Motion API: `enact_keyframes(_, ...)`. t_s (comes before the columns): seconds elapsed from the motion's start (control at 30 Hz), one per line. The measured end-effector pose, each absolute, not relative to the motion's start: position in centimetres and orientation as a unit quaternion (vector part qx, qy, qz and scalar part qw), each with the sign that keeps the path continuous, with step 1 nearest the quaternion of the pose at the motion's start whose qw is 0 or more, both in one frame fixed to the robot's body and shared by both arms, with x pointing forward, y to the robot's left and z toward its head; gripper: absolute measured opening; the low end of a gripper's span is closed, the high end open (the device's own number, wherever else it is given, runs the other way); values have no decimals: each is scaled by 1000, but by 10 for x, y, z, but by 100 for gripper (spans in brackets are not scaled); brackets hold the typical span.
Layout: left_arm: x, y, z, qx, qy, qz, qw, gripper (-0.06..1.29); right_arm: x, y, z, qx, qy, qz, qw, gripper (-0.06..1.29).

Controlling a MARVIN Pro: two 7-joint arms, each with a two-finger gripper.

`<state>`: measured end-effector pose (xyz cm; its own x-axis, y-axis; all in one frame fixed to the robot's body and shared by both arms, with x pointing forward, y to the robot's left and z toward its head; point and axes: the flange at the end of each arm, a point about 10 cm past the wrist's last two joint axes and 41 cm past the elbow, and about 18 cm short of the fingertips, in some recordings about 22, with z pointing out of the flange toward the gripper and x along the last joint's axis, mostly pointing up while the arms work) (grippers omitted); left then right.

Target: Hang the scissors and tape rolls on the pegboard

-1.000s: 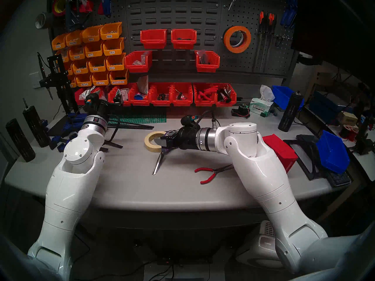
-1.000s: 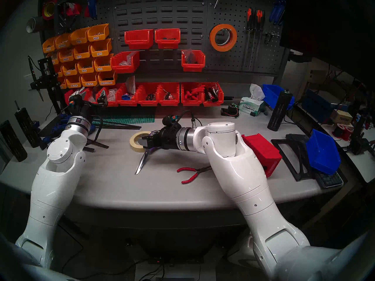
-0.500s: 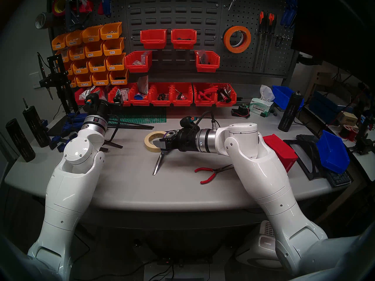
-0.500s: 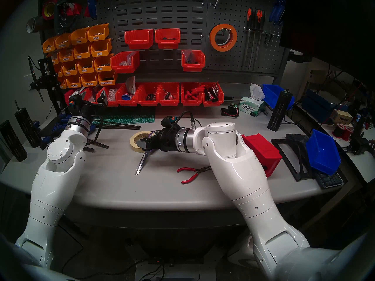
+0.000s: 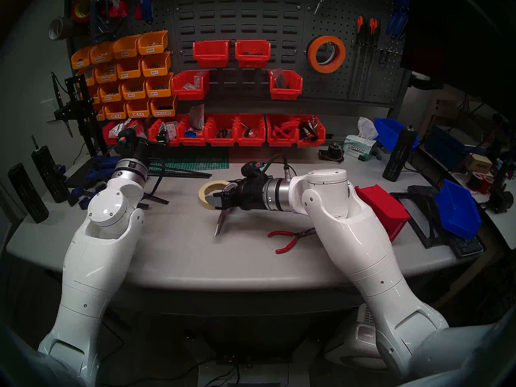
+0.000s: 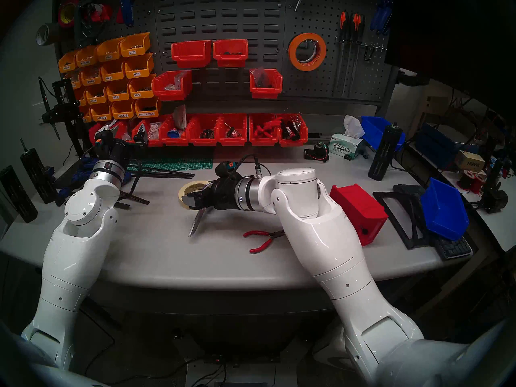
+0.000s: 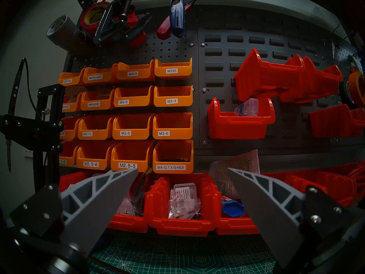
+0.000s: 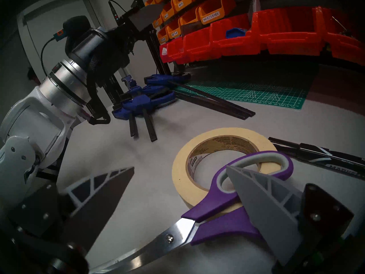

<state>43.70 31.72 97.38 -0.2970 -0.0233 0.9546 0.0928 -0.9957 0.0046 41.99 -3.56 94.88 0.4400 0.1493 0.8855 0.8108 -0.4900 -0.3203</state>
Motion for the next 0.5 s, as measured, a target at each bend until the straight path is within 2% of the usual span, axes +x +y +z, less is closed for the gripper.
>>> enact_keyframes(0.5,437,317,974,-592,-29,-805,36,124,422,-30,950,-753,-319,-422,391,122)
